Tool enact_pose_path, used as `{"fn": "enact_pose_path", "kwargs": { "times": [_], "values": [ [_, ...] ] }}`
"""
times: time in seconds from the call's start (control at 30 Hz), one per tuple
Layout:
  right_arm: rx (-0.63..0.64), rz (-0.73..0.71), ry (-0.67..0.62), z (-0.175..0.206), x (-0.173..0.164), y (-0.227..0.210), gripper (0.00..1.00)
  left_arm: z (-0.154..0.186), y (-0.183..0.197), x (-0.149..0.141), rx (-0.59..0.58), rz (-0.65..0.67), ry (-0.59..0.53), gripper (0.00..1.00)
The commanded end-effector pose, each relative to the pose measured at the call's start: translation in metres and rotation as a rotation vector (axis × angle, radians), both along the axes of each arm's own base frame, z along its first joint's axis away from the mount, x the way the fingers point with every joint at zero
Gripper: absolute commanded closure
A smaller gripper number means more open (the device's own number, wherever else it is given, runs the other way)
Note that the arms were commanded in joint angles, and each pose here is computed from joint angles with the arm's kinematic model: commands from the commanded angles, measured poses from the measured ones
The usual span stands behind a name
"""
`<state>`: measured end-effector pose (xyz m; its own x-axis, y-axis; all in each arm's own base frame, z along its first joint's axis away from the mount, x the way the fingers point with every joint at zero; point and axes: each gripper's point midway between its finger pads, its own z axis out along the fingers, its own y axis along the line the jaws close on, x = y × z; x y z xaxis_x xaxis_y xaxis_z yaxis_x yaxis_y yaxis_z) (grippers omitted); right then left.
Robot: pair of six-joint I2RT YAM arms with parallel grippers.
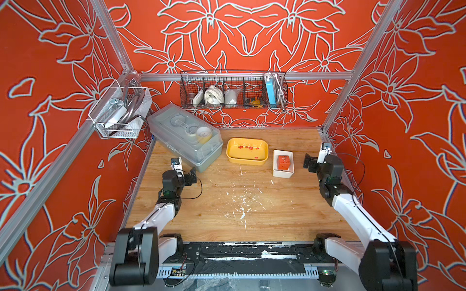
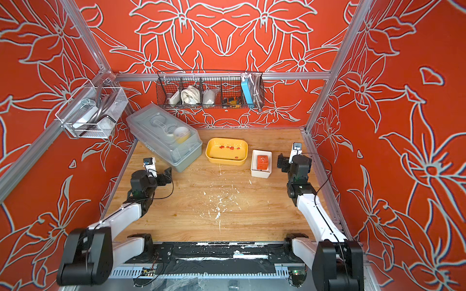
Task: Take the screw protection sleeves out of the storage box
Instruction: Move the storage box to the center of the board.
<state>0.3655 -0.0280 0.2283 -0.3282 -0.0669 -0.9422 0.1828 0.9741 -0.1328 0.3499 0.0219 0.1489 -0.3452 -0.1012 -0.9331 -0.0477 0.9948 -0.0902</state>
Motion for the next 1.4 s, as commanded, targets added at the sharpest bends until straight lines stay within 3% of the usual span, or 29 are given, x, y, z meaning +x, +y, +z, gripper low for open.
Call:
{"fn": "enact_pose_path", "kwargs": {
  "times": [0.0, 0.1, 0.27, 0.43, 0.6, 0.77, 1.0, 1.37],
  "values": [
    [-0.111, -0.009, 0.162, -0.005, -0.017, -0.010, 0.01, 0.023, -0.013, -0.019, 0.045, -0.098, 0.069, 0.02],
    [-0.143, 0.132, 0.212, 0.009, -0.016, 0.009, 0.01, 0.039, -0.033, -0.036, 0.042, -0.224, 0.152, 0.02],
    [-0.164, 0.571, 0.302, 0.018, -0.031, 0.073, 0.01, 0.074, -0.076, -0.068, 0.019, -0.498, 0.192, 0.02],
    [-0.143, 0.777, 0.341, 0.020, -0.037, 0.105, 0.01, 0.101, -0.091, -0.073, -0.052, -0.582, 0.268, 0.02],
    [-0.208, 0.889, 0.418, 0.013, -0.030, 0.127, 0.05, 0.102, -0.102, -0.050, -0.080, -0.628, 0.417, 0.02],
    [-0.346, 1.023, 0.518, -0.011, -0.022, 0.158, 0.07, 0.112, -0.132, -0.043, -0.034, -0.767, 0.412, 0.02],
    [-0.478, 1.155, 0.604, -0.050, 0.013, 0.201, 0.15, 0.095, -0.184, -0.042, 0.065, -0.955, 0.443, 0.02],
    [-0.565, 1.304, 0.670, -0.112, 0.065, 0.267, 0.29, 0.075, -0.192, -0.049, 0.048, -0.954, 0.430, 0.02]
  ]
}}
